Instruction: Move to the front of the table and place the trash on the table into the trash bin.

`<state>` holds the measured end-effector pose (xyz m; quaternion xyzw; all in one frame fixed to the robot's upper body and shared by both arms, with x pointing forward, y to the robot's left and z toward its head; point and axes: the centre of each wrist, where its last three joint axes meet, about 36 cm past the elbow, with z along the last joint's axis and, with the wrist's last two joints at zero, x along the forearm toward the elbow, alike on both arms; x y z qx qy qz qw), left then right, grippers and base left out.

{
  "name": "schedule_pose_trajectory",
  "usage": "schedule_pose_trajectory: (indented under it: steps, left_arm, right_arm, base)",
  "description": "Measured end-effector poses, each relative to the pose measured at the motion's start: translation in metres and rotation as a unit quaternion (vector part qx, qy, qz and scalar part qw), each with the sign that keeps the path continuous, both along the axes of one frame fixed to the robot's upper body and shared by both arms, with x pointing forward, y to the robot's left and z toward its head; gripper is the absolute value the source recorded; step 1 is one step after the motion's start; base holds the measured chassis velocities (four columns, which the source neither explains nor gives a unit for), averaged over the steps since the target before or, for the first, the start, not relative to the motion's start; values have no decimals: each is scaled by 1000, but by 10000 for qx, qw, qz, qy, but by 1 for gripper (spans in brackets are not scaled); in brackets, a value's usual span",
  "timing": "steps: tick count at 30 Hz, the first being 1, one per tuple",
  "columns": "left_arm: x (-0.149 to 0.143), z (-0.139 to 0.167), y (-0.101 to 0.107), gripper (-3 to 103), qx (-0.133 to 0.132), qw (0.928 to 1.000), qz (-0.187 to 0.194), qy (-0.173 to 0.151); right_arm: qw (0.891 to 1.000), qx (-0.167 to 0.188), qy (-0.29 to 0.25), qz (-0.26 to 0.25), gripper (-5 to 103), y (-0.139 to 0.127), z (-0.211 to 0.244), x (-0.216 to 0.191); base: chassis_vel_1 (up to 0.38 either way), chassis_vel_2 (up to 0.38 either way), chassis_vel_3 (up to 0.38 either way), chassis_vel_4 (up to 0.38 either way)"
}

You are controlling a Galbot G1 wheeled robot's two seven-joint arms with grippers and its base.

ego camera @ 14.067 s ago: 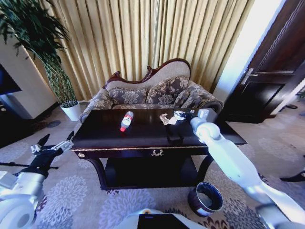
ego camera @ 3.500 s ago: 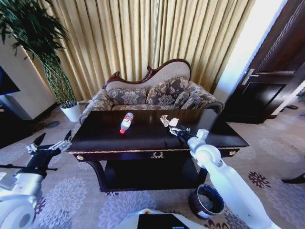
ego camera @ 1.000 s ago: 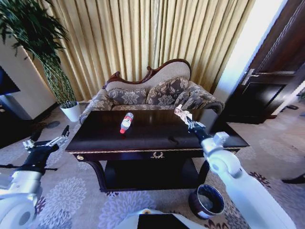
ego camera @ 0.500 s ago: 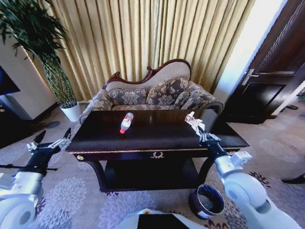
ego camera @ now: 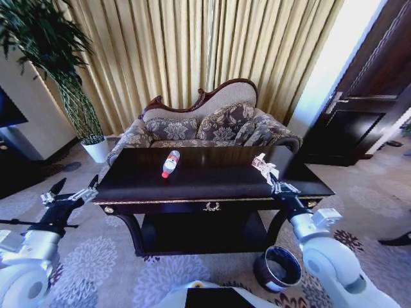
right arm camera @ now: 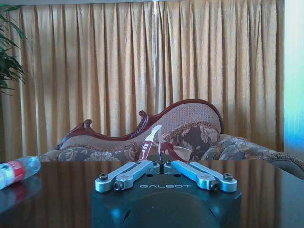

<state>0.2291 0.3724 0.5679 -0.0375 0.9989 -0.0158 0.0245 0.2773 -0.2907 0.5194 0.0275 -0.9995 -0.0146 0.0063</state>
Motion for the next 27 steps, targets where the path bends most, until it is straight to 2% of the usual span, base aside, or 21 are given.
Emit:
schedule_pose_trajectory:
  steps: [10,16,18,19,22,23,25,27]
  left_arm:
    - [0,-1,0,100,-15,10000,13,2]
    - [-1,-2,1,100,-12,10000,39,-25]
    - [-1,-3,2,100,4,10000,64,-62]
    - [-1,-3,2,100,4,10000,64,-62]
    - [-1,-3,3,100,4,9999,88,-86]
    - [-1,-3,3,100,4,9999,88,-86]
    - [-1,-2,3,100,4,9999,91,-99]
    - [-1,0,2,100,20,9999,82,-135]
  right_arm:
    - [10000,-26,42,-58,0,1,-3,-2]
    - [9994,-103,238,-233,0,-6,-23,5]
    - [9967,-168,610,-501,0,-22,-54,14]
    - [9967,-168,610,-501,0,-22,-54,14]
    - [9872,-165,1289,-925,0,-48,-112,23]
    - [9872,-165,1289,-925,0,-48,-112,23]
    - [9823,-176,1512,-1092,0,-58,-135,25]
    - [9729,-258,1847,-1370,0,-77,-175,29]
  base:
    - [192,-188,-196,175]
    - [132,-127,-126,123]
    - [0,0,0,0]
    - [0,0,0,0]
    - [0,0,0,0]
    - [0,0,0,0]
    - [0,0,0,0]
    - [0,0,0,0]
